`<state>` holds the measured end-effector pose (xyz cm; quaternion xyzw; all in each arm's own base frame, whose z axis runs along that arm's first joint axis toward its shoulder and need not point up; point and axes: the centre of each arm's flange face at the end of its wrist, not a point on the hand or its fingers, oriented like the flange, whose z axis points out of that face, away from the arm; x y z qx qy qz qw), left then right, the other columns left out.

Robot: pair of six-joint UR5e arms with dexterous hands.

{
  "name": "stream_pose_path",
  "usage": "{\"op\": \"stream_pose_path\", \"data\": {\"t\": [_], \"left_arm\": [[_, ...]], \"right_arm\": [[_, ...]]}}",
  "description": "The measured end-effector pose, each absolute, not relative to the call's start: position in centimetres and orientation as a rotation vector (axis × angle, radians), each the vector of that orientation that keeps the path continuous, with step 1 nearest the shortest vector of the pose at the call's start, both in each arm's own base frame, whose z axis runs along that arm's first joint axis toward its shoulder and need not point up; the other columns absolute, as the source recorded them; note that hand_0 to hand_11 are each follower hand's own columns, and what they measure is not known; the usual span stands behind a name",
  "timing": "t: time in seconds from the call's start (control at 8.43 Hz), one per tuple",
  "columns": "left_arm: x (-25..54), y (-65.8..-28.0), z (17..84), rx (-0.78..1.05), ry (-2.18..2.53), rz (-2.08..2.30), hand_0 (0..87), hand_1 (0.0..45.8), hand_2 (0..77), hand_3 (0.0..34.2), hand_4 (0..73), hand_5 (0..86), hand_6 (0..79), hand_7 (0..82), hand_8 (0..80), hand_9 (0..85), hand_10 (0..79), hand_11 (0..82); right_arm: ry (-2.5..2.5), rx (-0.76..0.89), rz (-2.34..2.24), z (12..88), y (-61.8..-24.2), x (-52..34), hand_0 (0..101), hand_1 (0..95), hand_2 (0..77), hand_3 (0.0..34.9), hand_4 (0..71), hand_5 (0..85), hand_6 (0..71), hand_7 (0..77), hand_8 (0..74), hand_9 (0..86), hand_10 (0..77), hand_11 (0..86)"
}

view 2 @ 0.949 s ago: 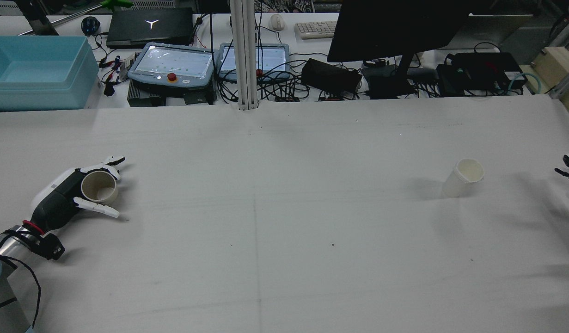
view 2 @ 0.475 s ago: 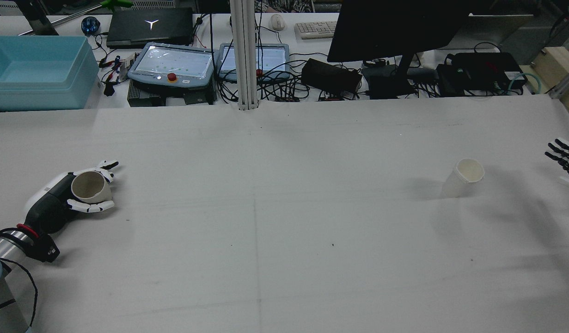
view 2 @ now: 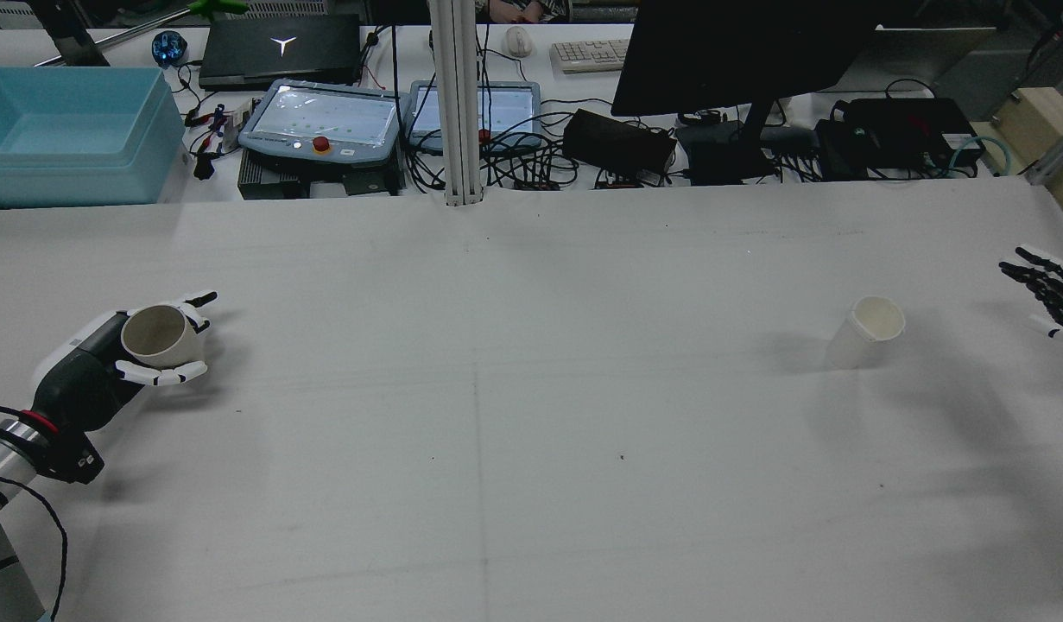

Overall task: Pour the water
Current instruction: 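Close the left hand fingers around the beige cup, then reach the right hand to the other beige cup and grasp it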

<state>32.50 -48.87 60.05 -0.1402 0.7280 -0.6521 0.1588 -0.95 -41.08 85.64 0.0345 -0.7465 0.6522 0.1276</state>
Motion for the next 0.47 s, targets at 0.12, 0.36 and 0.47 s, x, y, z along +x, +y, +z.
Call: {"op": "stream_pose_path", "data": {"t": [0.12, 0.36, 0.47], "left_arm": [[32.0, -48.5, 59.4, -0.410, 2.087, -1.868, 80.1, 31.6, 31.6, 0.0, 47.5, 41.5, 15.8, 15.8, 2.7, 0.5, 6.0, 13.6], [31.0, -48.0, 57.6, -0.426, 2.103, -1.867, 80.1, 31.6, 31.6, 0.0, 48.0, 40.4, 15.8, 15.8, 2.7, 0.5, 6.5, 13.6], [30.6, -47.7, 56.8, -0.431, 2.107, -1.866, 80.1, 31.6, 31.6, 0.0, 48.0, 40.9, 15.8, 15.3, 2.7, 0.5, 6.5, 14.2]], "right_arm": [[-2.162, 0.120, 1.880, 85.5, -41.3, -1.2, 57, 28.4, 27.3, 0.0, 6.5, 10.4, 19.1, 17.5, 12.0, 14.7, 0.0, 0.5], [-2.153, 0.159, 1.811, 84.6, -43.2, -3.1, 57, 27.3, 28.4, 0.0, 6.5, 10.4, 19.1, 17.5, 12.0, 14.7, 0.0, 0.5], [-2.154, 0.147, 1.770, 83.9, -44.5, -5.1, 57, 26.7, 28.4, 0.0, 8.2, 10.4, 19.1, 16.9, 12.0, 14.7, 0.0, 0.5]]}}
